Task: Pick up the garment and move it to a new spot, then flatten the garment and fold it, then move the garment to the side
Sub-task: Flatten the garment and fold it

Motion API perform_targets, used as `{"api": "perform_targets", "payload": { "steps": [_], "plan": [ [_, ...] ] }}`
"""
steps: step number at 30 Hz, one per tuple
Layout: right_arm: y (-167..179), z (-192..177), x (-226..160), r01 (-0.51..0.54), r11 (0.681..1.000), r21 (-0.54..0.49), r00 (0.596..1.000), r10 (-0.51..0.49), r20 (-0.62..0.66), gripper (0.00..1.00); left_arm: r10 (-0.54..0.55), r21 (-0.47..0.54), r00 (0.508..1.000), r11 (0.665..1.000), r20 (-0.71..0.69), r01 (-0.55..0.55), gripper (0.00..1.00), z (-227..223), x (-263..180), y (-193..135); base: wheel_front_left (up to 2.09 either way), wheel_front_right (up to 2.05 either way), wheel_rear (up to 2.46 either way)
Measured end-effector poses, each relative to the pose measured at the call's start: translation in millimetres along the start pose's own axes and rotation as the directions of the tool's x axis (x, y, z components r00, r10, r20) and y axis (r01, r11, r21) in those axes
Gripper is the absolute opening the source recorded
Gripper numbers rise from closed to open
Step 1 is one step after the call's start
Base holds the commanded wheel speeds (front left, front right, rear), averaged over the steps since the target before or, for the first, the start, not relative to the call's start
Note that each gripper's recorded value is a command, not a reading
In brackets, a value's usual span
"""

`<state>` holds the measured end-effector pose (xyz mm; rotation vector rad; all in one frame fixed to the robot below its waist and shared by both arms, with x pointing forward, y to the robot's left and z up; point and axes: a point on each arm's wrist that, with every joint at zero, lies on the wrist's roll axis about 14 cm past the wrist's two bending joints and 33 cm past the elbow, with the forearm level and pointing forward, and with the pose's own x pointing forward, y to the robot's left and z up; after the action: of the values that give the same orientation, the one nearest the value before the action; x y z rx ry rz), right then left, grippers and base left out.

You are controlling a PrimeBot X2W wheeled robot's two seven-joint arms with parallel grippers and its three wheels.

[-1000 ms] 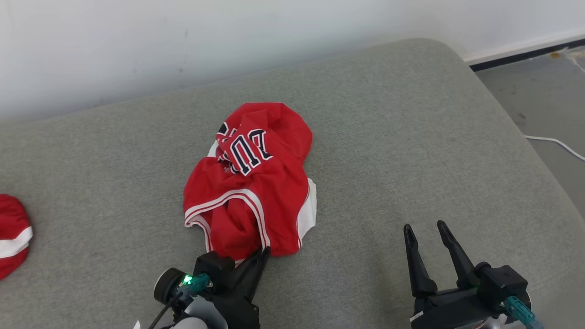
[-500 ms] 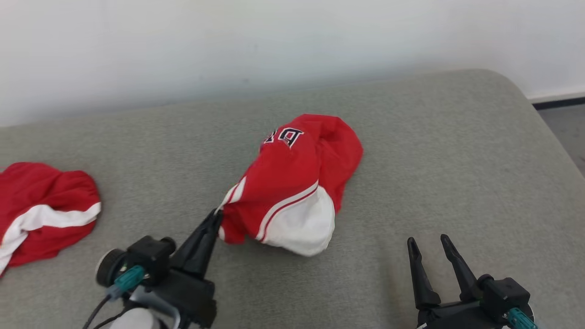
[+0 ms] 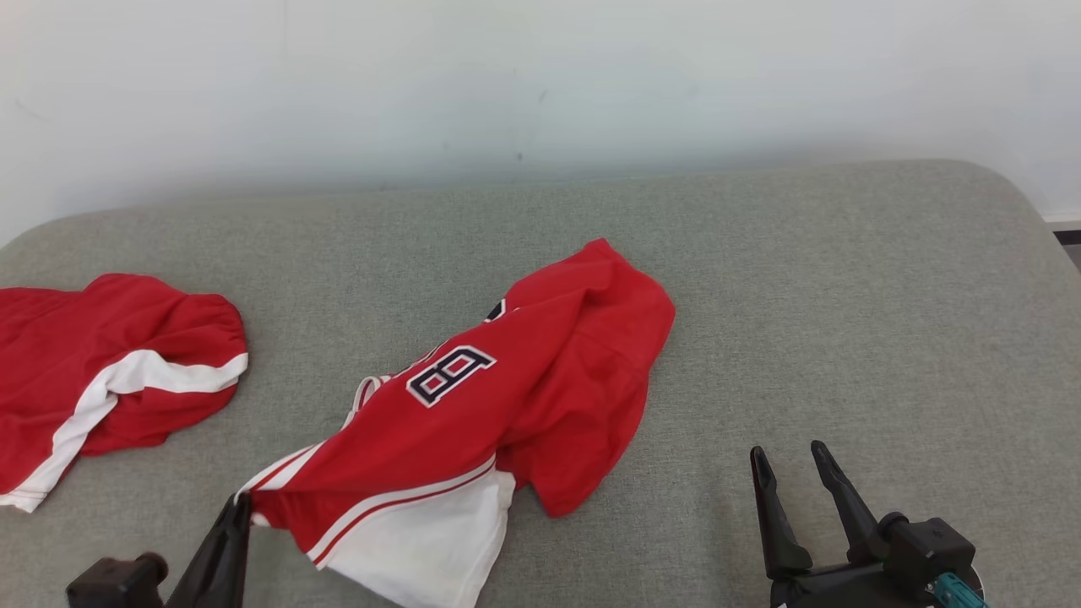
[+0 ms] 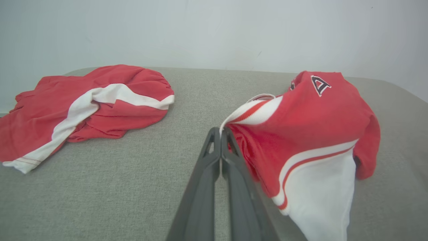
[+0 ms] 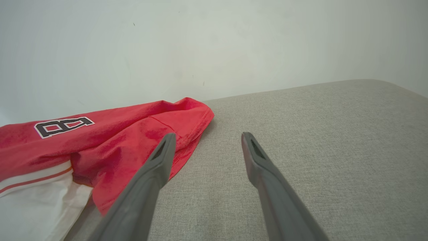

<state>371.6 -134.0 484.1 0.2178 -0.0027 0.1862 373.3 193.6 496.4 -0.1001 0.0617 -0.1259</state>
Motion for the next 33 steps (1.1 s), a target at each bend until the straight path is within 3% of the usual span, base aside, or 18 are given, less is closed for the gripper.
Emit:
{"api": "perform_targets", "payload": {
  "steps": [2,3,4,5,13,22,33],
  "plan": [
    [-1,0,-1,0.003,1.0,-0.001,1.0,-0.003,-0.002,1.0,0.02,0.002,1.0,1.0,-0.01,-0.02,0.0,-5,-3,6,0.0,0.0,0.0],
    [-2,0,-2,0.004,1.0,-0.003,1.0,-0.004,-0.002,1.0,0.027,-0.007,1.0,1.0,-0.011,-0.027,0.49,-6,-4,7,0.0,0.0,0.0],
    [-3,0,-3,0.005,1.0,-0.005,1.0,-0.005,-0.001,1.0,0.028,-0.008,1.0,1.0,-0.012,-0.028,0.49,-7,-4,6,0.0,0.0,0.0],
    [-4,1,-4,0.008,1.0,-0.006,1.0,-0.008,-0.001,1.0,0.032,-0.012,0.999,0.999,-0.009,-0.033,1.0,-8,-4,6,0.0,0.0,0.0],
    [-6,7,-10,0.014,1.0,-0.014,1.0,-0.013,0.018,1.0,0.047,-0.036,0.993,0.998,0.104,-0.043,1.0,18,-3,0,0.0,0.0,0.0],
    [-2,15,-12,0.004,1.0,-0.021,0.999,-0.003,0.04,1.0,0.085,0.019,0.963,0.996,0.255,-0.093,1.0,60,-5,3,0.0,0.0,0.0],
    [-6,12,-15,0.019,1.0,-0.017,0.999,-0.018,0.032,1.0,0.12,0.026,0.959,0.991,0.256,-0.131,1.0,54,-13,15,0.0,0.0,0.0]
  ]
}}
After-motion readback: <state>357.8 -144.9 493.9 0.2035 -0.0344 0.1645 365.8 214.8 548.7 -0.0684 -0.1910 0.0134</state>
